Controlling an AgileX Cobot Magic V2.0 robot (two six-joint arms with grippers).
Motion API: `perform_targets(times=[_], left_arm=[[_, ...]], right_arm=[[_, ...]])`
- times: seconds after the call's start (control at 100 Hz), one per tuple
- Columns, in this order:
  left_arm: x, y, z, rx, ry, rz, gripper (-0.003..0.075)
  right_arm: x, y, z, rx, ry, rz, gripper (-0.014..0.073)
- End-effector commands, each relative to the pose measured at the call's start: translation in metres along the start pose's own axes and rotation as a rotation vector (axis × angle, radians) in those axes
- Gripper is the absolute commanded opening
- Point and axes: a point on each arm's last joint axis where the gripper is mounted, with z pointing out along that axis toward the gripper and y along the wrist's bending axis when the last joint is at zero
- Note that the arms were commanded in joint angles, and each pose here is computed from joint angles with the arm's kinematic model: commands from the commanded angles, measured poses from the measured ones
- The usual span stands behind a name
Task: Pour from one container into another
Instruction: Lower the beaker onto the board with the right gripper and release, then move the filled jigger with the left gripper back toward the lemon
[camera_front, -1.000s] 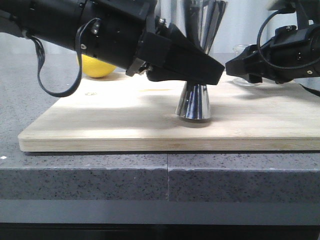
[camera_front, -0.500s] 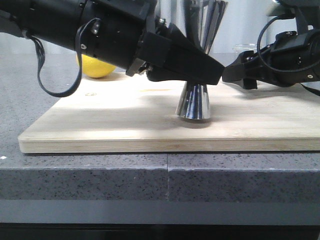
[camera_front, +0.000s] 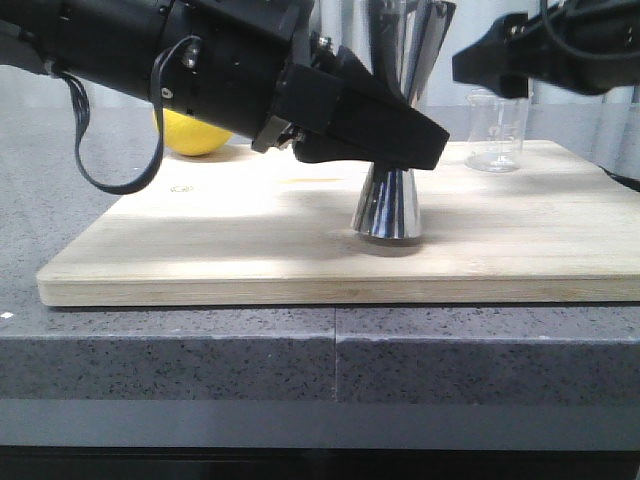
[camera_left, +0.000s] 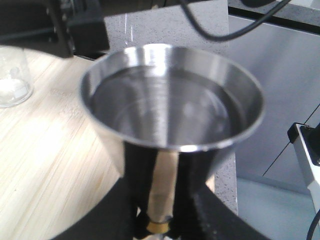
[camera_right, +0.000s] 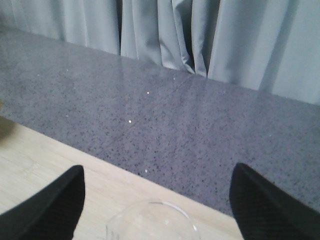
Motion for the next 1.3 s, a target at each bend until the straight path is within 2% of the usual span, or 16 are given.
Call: perform_targets(times=[0.0, 0.2, 0.57, 0.72, 1.02, 1.29], left_arm=[[-0.029, -0.008, -0.012, 0.021, -0.098, 0.038, 0.0058], [-0.034, -0.005, -0.014, 0.010, -0.109, 0.047, 0.0058], [-0.048, 0.021, -0.035, -0.077, -0.153, 0.070, 0.0058], [-0.044, 0.034, -0.049, -0.122, -0.159, 0.069, 0.0058], [-0.045, 0.053, -0.073, -0.195, -0.248, 0.096, 0.0058], [-0.034, 0.063, -0.066, -0.191, -0.264, 0.095, 0.0058]], right_arm=[[-0.035, -0.002, -0.011, 0.008, -0.161, -0.016, 0.0540], [-0.071, 0.002, -0.035, 0.019, -0.280, -0.055, 0.0540], [-0.119, 0.011, -0.079, 0.038, -0.453, -0.113, 0.0540], [-0.126, 0.013, -0.088, 0.045, -0.473, -0.122, 0.0540], [-0.125, 0.012, -0.087, 0.049, -0.450, -0.107, 0.0540], [-0.125, 0.012, -0.087, 0.048, -0.449, -0.104, 0.0540]])
